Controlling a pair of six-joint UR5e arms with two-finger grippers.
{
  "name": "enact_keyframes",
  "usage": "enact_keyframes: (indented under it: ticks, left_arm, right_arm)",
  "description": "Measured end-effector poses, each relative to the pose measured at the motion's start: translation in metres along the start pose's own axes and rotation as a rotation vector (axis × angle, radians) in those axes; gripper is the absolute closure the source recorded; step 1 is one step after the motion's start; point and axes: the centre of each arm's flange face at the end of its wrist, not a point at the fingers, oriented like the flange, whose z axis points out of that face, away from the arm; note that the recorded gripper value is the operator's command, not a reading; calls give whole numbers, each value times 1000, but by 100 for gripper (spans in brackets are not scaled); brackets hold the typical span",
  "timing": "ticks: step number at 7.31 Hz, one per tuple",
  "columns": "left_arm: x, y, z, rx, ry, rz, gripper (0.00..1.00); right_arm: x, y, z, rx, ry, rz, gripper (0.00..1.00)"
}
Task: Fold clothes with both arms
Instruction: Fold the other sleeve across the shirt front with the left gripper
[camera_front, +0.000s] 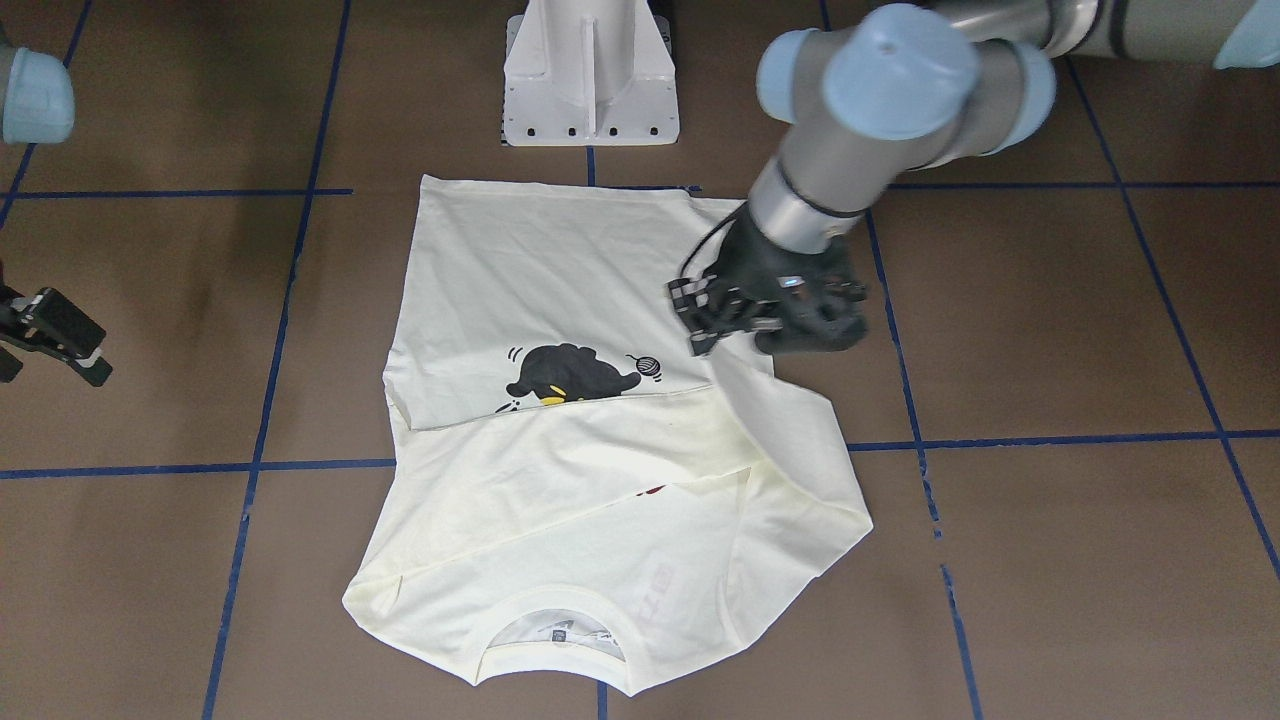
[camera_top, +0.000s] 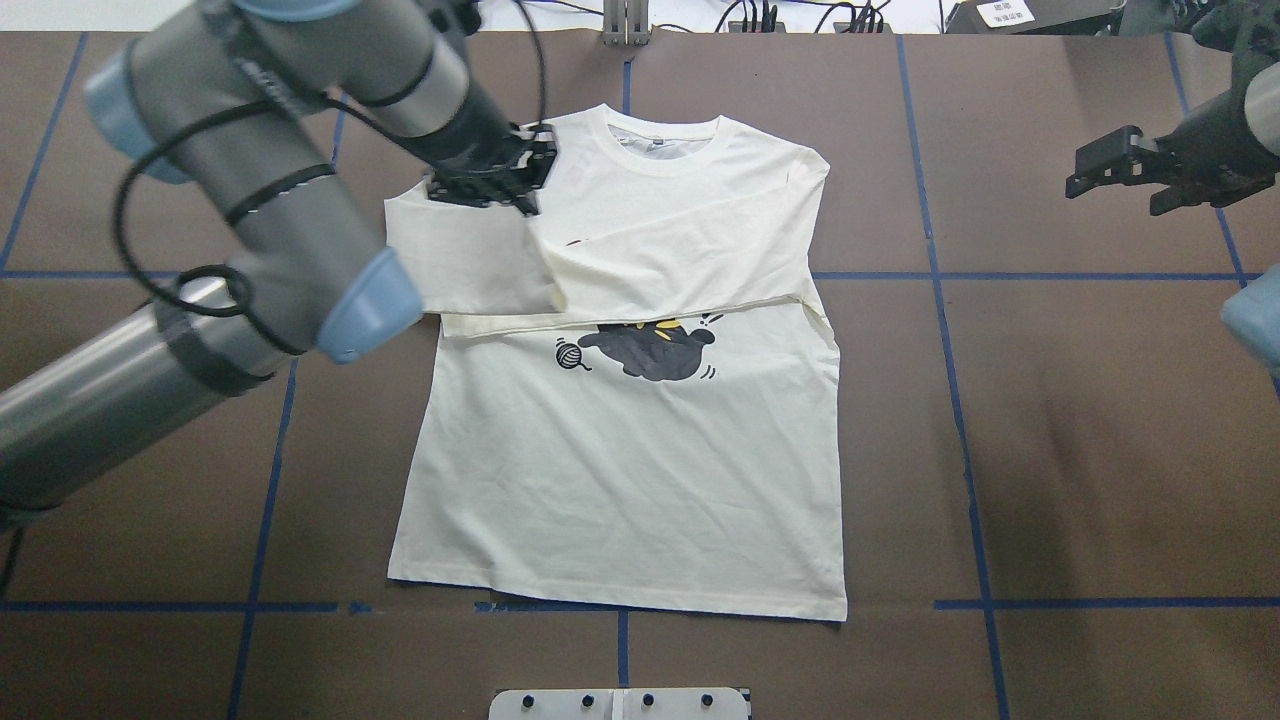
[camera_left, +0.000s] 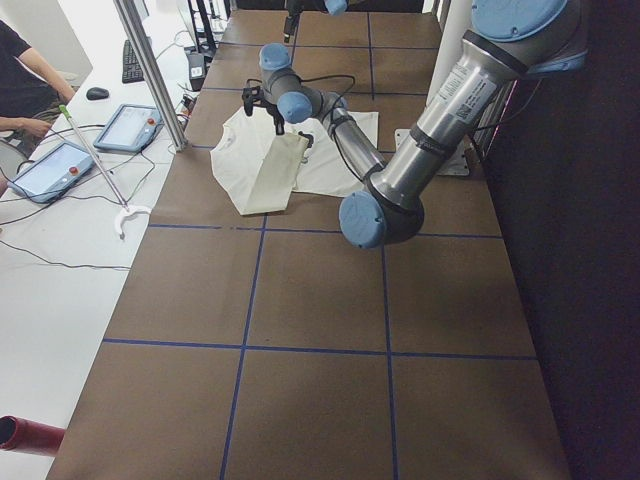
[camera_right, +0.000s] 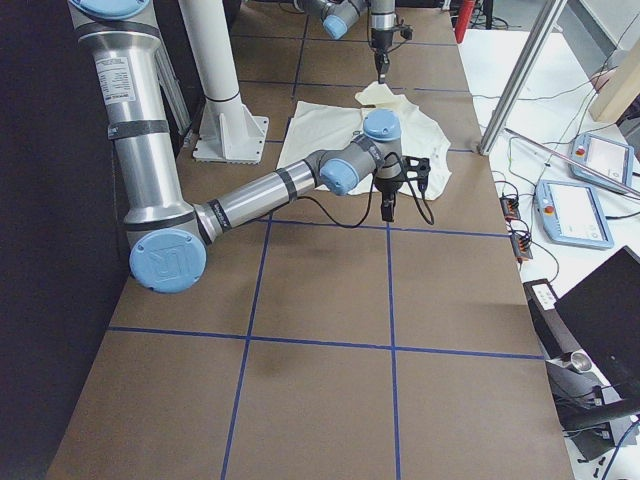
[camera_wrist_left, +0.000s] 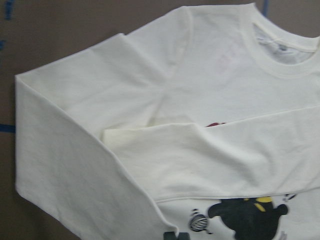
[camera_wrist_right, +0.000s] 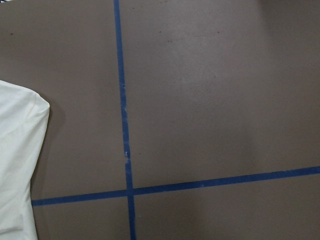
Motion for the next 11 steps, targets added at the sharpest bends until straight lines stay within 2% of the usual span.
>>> enact_keyframes:
  ticks: [1,3,4,5,6,8,9,11]
  left_arm:
    - [68,18,44,24,27,-20,100]
    - [131,68,119,86,112,-15,55]
    - [147,84,140,119,141,-5,31]
    - [154,92,150,136,166,0,24]
    - [160,94,147,142,188,0,24]
    - [149,95,111,117,192,-18,26]
    - [113,96,75,105,185,-26,26]
    - [19,108,9,108,208,-25,28]
  right_arm:
    - [15,0,-5,-2,1,-8,0]
    - [25,2,-10,-3,0,-12,0]
    - [26,5,-12,-3,-1,-10,0]
    - [25,6,-13,-2,-4,-7,0]
    - [18,10,-12,-7,-10,-7,0]
    - [-32,45,10,-33,-51,33,0]
    - [-69,78,32,-25,-88,89,0]
    - [-159,189,82,20,-141,228,2]
